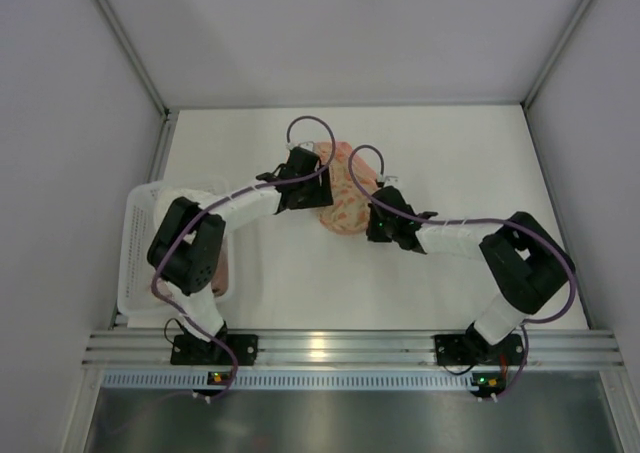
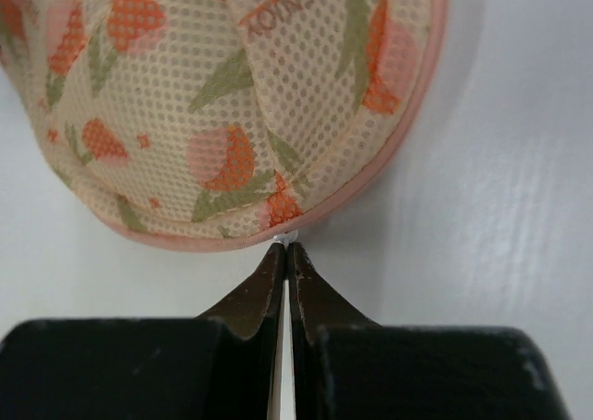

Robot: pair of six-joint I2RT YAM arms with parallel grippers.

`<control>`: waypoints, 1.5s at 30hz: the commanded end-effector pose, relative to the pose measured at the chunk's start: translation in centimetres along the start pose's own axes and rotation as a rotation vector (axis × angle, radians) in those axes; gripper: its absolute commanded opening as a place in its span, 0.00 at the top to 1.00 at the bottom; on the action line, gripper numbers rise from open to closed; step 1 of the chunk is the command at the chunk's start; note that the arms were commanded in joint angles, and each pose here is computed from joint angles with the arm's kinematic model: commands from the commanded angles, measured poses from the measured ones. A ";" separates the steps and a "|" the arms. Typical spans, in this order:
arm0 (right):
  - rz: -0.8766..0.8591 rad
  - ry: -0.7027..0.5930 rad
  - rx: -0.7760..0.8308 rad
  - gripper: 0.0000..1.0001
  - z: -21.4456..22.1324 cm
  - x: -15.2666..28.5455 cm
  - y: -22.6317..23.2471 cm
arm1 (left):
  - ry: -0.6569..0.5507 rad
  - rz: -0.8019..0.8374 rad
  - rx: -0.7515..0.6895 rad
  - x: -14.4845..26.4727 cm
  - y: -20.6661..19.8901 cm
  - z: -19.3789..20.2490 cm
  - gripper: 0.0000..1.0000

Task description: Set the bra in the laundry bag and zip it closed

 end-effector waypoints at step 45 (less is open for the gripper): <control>-0.216 0.003 -0.142 1.00 2.6 -0.8 8.8 | -0.049 0.015 0.710 -0.8 -1.1 4.7 0.26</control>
Point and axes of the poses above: each gripper's point midway between its finger pads, its own x axis back along the fingers, its own y axis along the line the jaws close on, z = x × y, the point moved 7 cm from there along x, back along the fingers, and after that the axes turned 14 degrees about -x, right-handed, at the moved point
